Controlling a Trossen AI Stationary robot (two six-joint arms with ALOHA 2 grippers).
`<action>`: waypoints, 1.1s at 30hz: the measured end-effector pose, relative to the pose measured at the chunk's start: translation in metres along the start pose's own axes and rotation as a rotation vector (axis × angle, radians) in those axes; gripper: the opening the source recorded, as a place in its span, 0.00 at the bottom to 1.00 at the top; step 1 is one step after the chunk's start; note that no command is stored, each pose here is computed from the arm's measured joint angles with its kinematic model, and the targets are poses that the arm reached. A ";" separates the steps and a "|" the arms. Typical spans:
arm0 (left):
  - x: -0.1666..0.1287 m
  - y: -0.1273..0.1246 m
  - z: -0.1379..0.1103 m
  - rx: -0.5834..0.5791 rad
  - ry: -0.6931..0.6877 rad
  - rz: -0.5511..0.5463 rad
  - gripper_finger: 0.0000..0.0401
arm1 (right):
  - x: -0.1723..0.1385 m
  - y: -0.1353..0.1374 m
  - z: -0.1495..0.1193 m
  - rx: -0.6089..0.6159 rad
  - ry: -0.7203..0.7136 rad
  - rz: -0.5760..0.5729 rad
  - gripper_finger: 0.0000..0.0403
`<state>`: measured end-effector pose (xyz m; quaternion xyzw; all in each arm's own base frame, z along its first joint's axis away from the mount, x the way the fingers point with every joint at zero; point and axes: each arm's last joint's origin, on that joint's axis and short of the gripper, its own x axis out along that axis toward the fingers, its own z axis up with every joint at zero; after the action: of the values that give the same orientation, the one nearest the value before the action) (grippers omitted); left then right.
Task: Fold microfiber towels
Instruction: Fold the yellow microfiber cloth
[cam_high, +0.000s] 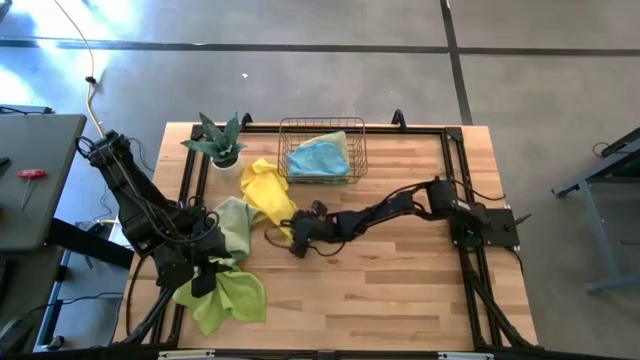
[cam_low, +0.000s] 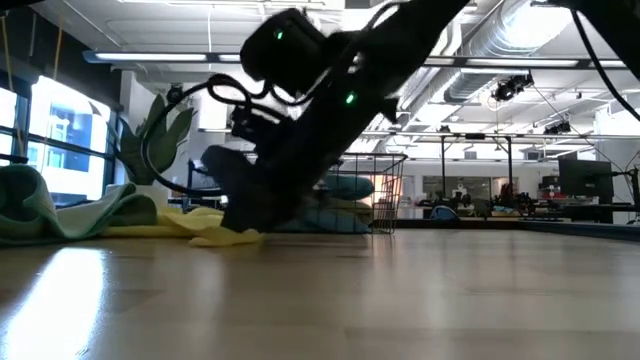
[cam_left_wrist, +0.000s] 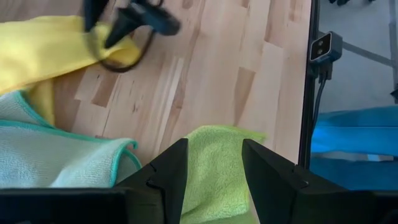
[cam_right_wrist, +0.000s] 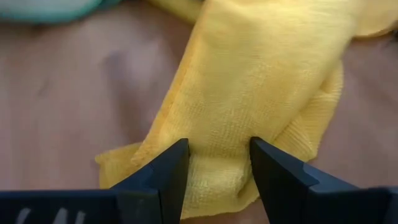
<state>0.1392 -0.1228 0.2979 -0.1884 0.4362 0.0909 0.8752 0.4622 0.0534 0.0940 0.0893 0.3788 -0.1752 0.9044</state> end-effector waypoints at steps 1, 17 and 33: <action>0.000 0.000 0.000 0.000 0.000 0.000 0.36 | -0.006 0.004 -0.001 -0.027 0.026 0.008 0.41; 0.000 0.001 0.003 0.012 -0.072 0.037 0.36 | -0.133 0.016 -0.045 -0.257 0.720 -0.117 0.41; 0.005 0.002 0.022 -0.059 -0.218 0.050 0.36 | -0.165 0.048 -0.017 -0.005 0.173 -0.175 0.41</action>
<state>0.1576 -0.1123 0.3054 -0.1922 0.3399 0.1455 0.9090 0.3620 0.1437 0.2017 0.0685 0.4620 -0.2440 0.8499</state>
